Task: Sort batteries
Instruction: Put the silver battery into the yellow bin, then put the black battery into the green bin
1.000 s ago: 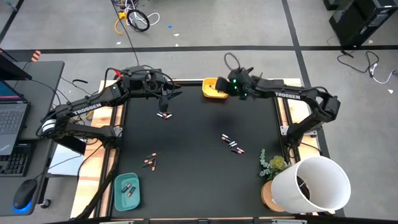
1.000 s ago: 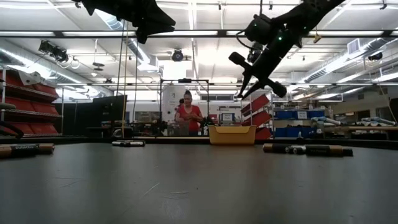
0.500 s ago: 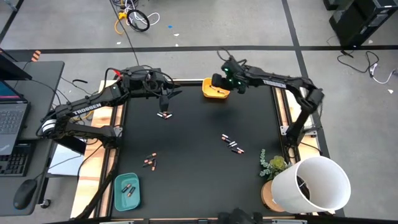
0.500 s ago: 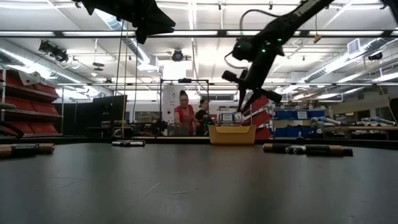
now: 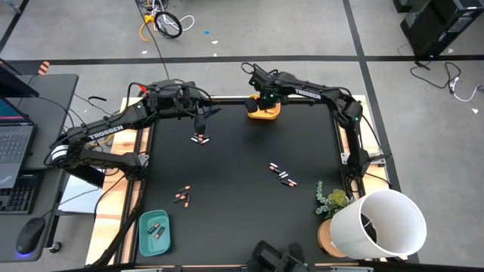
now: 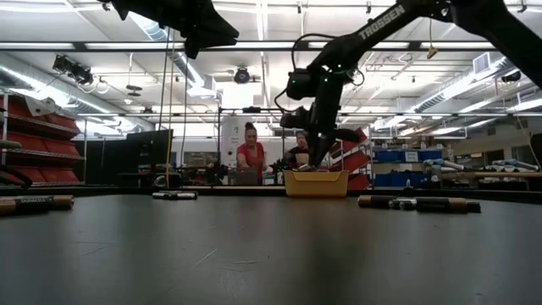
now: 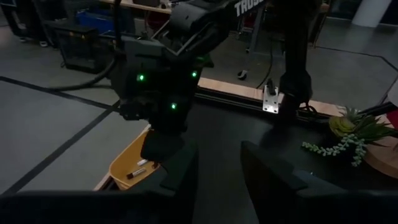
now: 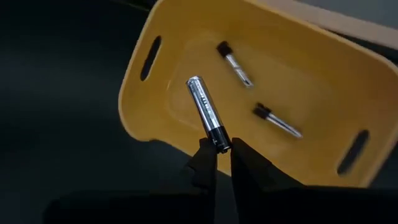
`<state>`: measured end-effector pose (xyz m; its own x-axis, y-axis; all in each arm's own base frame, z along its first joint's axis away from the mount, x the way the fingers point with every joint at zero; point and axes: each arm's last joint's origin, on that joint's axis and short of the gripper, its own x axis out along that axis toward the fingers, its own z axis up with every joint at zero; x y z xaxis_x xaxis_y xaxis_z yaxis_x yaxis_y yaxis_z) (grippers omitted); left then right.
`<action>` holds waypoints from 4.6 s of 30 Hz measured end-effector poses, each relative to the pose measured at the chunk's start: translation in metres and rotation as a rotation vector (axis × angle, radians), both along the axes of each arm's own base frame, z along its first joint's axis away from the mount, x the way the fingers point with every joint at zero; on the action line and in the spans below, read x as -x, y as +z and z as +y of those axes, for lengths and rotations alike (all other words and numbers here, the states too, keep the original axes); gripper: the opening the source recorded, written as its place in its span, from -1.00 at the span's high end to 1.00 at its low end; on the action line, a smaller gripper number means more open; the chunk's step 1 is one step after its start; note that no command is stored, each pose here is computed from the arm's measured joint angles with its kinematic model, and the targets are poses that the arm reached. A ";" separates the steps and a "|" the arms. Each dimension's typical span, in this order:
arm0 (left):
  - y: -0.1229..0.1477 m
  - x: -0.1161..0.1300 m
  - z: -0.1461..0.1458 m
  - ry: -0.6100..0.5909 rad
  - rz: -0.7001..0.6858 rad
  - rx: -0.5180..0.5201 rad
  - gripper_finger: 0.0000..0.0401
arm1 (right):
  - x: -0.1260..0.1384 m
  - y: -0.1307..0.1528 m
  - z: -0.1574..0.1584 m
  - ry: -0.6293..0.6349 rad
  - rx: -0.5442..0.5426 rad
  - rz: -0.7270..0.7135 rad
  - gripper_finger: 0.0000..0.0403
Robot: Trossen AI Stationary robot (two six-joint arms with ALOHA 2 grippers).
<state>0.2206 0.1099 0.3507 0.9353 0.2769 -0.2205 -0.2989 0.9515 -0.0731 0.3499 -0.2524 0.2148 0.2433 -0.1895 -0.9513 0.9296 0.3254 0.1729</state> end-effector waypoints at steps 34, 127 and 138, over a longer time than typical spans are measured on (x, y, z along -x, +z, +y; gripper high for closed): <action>0.003 -0.001 0.000 0.000 -0.031 -0.021 0.33 | -0.006 0.008 -0.021 0.054 0.014 -0.238 0.84; -0.032 -0.027 -0.058 0.206 0.343 0.544 0.33 | 0.135 -0.014 0.295 0.905 0.127 -0.218 0.45; -0.081 0.012 -0.031 0.336 0.710 0.609 0.33 | 0.125 -0.008 0.292 0.825 0.211 -0.319 0.49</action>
